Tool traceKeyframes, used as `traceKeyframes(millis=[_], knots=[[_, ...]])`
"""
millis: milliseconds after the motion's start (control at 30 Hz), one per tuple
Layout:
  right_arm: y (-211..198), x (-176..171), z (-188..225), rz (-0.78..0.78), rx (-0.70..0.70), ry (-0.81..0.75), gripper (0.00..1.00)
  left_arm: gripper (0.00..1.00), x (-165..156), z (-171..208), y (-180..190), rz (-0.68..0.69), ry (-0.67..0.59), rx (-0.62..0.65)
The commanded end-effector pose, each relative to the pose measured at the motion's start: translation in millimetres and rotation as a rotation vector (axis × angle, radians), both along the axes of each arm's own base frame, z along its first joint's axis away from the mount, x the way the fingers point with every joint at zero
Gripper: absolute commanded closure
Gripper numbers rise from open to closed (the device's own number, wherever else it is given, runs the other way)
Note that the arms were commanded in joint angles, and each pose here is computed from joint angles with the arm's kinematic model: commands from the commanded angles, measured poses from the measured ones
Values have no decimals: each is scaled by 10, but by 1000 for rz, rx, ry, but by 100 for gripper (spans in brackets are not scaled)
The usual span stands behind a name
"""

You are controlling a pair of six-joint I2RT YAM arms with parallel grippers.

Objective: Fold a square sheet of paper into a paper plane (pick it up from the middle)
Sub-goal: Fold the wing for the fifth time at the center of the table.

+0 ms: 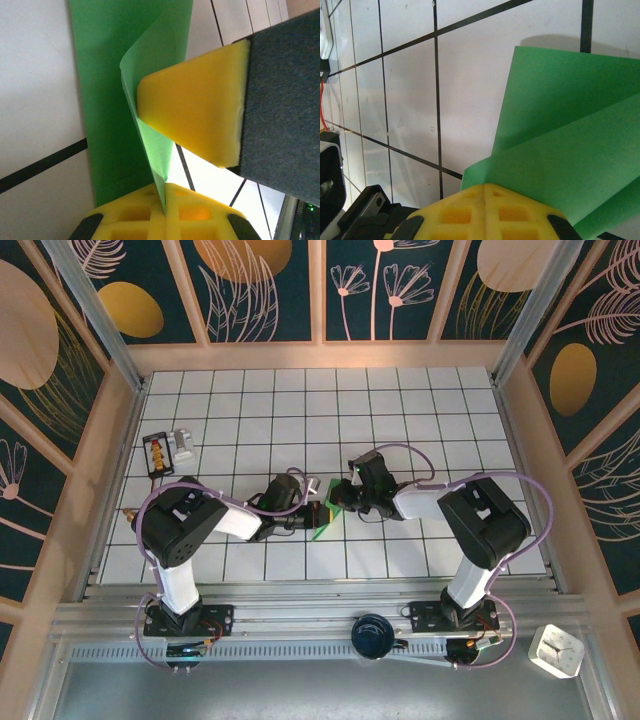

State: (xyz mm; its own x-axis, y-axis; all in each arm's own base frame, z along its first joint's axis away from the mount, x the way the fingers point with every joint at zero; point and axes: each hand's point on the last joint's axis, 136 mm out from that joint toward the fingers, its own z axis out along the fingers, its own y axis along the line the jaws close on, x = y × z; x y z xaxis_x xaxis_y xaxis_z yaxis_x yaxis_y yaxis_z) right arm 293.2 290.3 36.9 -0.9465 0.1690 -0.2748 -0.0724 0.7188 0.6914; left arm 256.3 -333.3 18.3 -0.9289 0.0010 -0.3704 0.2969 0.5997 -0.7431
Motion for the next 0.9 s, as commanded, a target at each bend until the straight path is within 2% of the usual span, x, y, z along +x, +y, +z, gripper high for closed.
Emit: traceKeyframes(millis=[0,267,600,867], knots=[[-12,62,-10,6,-7,-32,95,100,-278,-537,273,19,184,165],[-133,40,-31,-5,-39,-45,96,100,-329,-580,282,0,214,183],[0,24,291,68,58,-138,91,100,-372,-695,291,-29,235,213],[-91,123,77,45,-33,-115,90,100,-388,-758,349,-16,245,243]])
